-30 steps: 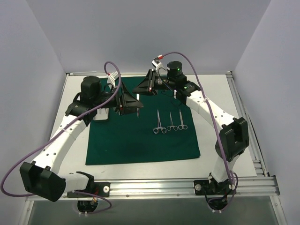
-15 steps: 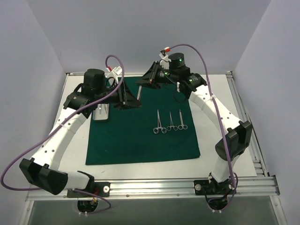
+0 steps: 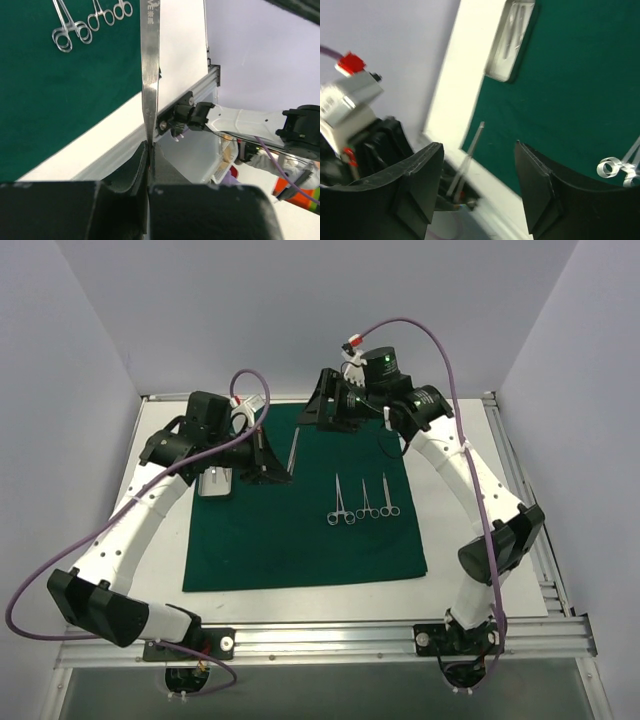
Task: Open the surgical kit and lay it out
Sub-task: Place the medical item in the surgical kit.
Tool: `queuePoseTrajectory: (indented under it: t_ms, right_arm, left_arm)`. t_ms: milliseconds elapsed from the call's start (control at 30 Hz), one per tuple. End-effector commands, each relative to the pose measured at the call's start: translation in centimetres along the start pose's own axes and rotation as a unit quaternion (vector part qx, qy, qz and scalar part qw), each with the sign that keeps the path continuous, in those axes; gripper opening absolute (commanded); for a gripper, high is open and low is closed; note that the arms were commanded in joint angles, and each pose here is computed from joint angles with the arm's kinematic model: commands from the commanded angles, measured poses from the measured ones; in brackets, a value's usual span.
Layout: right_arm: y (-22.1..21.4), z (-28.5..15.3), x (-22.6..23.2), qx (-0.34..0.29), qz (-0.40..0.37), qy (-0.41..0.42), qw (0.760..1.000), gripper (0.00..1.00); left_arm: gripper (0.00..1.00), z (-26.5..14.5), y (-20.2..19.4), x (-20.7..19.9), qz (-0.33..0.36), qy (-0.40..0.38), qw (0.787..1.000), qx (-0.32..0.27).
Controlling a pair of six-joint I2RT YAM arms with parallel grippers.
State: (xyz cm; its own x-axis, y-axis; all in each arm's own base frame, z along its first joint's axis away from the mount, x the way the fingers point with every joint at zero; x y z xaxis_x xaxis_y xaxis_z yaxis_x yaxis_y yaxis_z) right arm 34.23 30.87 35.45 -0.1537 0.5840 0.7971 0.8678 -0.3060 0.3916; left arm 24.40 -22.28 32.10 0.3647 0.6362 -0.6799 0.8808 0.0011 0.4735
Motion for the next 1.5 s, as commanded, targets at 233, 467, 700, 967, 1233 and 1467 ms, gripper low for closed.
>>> queuePoseTrajectory:
  t_ms: [233, 467, 700, 967, 1233, 1467]
  right_arm:
    - [-5.3, -8.2, 0.2, -0.067, -0.45, 0.075, 0.887, 0.5]
    - [-9.2, -9.6, 3.4, -0.043, -0.545, 0.162, 0.822, 0.5]
    - [-13.0, -9.0, 4.5, 0.02, -0.587, 0.192, 0.786, 0.51]
    - [-14.9, -8.9, 3.5, 0.055, -0.646, 0.174, 0.741, 0.53]
    - [-16.4, -8.4, 2.9, 0.085, -0.679, 0.157, 0.712, 0.5]
    - [-17.7, -7.7, 2.3, 0.105, -0.694, 0.147, 0.697, 0.32]
  left_arm:
    - [0.02, -5.8, -5.5, -4.6, -0.113, -0.097, 0.982, 0.116]
    - [0.02, -9.6, -10.4, -6.6, -0.173, -0.144, 0.949, 0.219]
    - [0.02, -10.6, -12.1, -7.2, -0.171, -0.184, 0.931, 0.264]
    - [0.02, -10.8, -13.6, -7.7, -0.18, -0.196, 0.917, 0.296]
    - [0.02, -10.8, -14.3, -8.9, -0.163, -0.2, 0.909, 0.326]
    - [0.02, -11.1, -14.6, -9.4, -0.163, -0.208, 0.905, 0.334]
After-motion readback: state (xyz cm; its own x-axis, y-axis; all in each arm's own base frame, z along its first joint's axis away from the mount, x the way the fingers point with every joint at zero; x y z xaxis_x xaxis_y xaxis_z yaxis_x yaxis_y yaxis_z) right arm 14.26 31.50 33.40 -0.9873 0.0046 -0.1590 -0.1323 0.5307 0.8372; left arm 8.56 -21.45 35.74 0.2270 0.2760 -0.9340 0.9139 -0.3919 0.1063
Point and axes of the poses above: each gripper's point midway between its finger pads, its own z axis out along the fingers, its own x axis along the line the jaws close on, y = z × x, the point moved 3 cm from there along -z, back along the fingers, and after that the axes turned 11 degrees about z, right-handed, at the moved point
